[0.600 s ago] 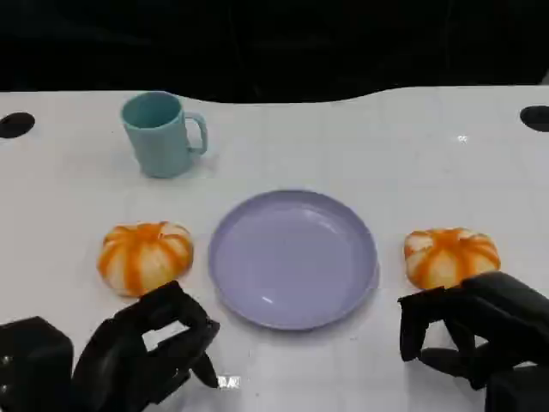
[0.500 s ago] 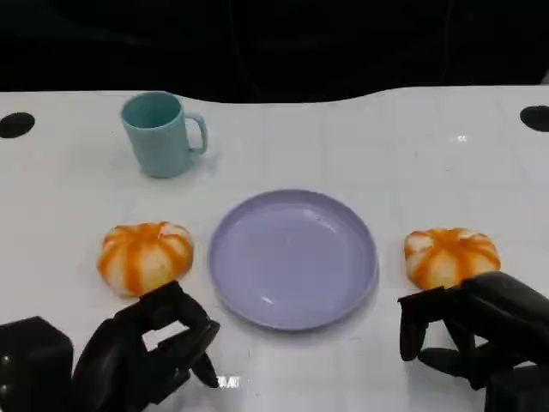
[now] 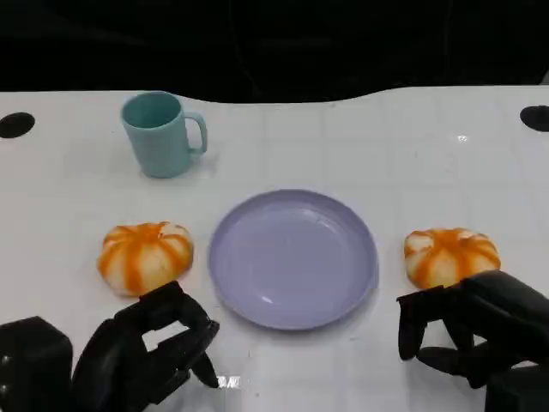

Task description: Grasp the bread from the table and place it into the plate.

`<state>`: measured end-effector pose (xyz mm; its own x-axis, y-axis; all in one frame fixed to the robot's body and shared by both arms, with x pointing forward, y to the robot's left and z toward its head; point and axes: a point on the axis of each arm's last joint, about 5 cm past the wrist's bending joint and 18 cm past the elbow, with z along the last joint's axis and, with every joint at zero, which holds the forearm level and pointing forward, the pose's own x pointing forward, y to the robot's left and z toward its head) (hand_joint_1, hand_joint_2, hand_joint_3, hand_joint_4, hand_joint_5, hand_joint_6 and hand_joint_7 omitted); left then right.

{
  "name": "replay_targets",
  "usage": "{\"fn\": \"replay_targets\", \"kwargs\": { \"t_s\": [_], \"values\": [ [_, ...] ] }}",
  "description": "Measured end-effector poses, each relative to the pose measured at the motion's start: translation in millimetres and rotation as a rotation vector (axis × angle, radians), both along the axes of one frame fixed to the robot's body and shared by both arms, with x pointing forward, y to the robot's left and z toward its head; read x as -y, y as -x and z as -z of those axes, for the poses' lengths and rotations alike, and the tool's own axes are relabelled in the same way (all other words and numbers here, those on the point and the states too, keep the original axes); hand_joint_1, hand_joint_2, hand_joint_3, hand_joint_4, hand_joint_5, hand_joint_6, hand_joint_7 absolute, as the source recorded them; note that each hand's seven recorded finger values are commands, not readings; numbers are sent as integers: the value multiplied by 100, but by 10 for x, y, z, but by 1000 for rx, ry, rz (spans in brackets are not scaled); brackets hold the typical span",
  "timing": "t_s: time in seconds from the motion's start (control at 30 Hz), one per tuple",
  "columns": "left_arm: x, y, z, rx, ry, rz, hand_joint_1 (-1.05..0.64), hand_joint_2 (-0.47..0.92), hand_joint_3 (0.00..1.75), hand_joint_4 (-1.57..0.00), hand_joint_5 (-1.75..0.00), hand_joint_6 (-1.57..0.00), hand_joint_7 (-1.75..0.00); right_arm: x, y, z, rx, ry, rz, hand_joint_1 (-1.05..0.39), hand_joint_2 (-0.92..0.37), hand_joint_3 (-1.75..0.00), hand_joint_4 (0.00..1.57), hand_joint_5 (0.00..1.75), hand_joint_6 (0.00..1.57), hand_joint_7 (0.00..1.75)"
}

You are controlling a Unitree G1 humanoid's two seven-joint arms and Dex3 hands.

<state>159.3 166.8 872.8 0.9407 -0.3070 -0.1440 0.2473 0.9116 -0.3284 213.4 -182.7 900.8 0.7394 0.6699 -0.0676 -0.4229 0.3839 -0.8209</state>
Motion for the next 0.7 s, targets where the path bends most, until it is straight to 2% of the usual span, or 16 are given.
{"fn": "replay_targets", "kwargs": {
  "t_s": [0.37,0.53,0.7],
  "values": [
    [0,0,0,0,0,0,-55,92,23,-72,-175,-62,-157,4,-1,-2,-1,-15,2,-18,-59,-84,76,175,75,117],
    [0,0,0,0,0,0,-55,92,23,-72,-175,-62,-157,9,-5,-16,21,-96,18,-17,-56,-92,71,171,75,109],
    [0,-3,-1,1,0,0,-56,92,22,-72,-175,-63,-156,14,-7,-38,56,-180,23,-18,-58,-83,70,155,77,91]
  ]
}}
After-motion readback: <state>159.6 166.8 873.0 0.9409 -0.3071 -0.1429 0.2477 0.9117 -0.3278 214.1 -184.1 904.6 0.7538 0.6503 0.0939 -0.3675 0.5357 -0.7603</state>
